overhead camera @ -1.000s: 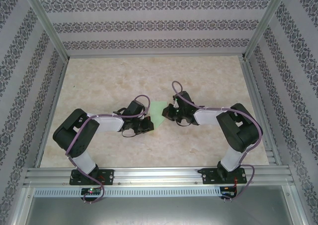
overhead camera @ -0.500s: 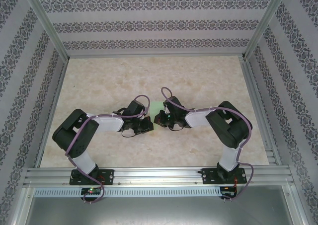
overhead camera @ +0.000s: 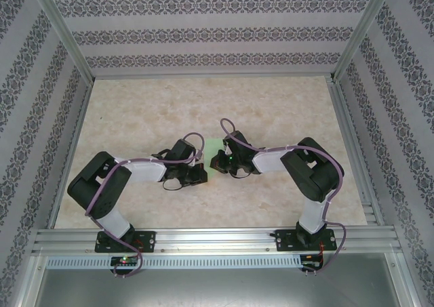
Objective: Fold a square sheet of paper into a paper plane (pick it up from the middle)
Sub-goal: Third fold the triangle at the center of the table.
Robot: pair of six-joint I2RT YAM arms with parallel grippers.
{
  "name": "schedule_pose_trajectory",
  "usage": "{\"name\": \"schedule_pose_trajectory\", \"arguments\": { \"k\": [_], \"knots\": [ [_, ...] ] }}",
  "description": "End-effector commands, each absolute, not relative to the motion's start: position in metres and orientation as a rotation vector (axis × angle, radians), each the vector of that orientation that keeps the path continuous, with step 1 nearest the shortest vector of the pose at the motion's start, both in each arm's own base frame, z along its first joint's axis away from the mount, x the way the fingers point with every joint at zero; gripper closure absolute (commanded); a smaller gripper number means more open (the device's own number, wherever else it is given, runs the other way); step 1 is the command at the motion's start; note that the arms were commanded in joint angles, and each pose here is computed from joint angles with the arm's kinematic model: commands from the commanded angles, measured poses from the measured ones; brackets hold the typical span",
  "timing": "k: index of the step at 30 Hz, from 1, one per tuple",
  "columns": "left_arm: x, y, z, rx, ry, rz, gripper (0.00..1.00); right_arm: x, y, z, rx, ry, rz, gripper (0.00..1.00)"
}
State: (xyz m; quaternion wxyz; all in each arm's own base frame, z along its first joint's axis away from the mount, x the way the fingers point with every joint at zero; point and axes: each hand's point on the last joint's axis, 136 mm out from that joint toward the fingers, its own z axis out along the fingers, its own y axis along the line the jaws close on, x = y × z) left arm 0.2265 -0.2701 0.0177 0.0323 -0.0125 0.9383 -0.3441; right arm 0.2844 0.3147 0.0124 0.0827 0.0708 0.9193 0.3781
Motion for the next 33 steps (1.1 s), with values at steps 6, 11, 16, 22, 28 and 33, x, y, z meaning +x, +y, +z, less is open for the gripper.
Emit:
{"name": "schedule_pose_trajectory", "arguments": {
  "k": [6,11,16,22,28,33],
  "knots": [
    [0.228,-0.276,0.052,0.035,2.806,-1.069,1.00,0.283,0.291,-0.021,0.326,2.834,0.958,0.96],
    [0.241,-0.276,0.049,-0.006,2.794,-1.013,1.00,0.283,0.292,-0.019,0.331,2.829,0.976,0.95],
    [0.248,-0.277,0.039,-0.042,2.808,-0.984,1.00,0.294,0.304,0.007,0.314,2.761,1.075,0.93],
    [0.260,-0.276,0.042,-0.063,2.779,-0.936,1.00,0.311,0.305,0.054,0.298,2.663,1.115,0.82],
    [0.274,-0.274,0.047,-0.087,2.734,-0.888,0.96,0.315,0.269,0.072,0.319,2.629,0.948,0.62],
    [0.285,-0.271,0.044,-0.102,2.727,-0.825,0.93,0.315,0.243,0.062,0.355,2.643,0.886,0.57]
  ]
}}
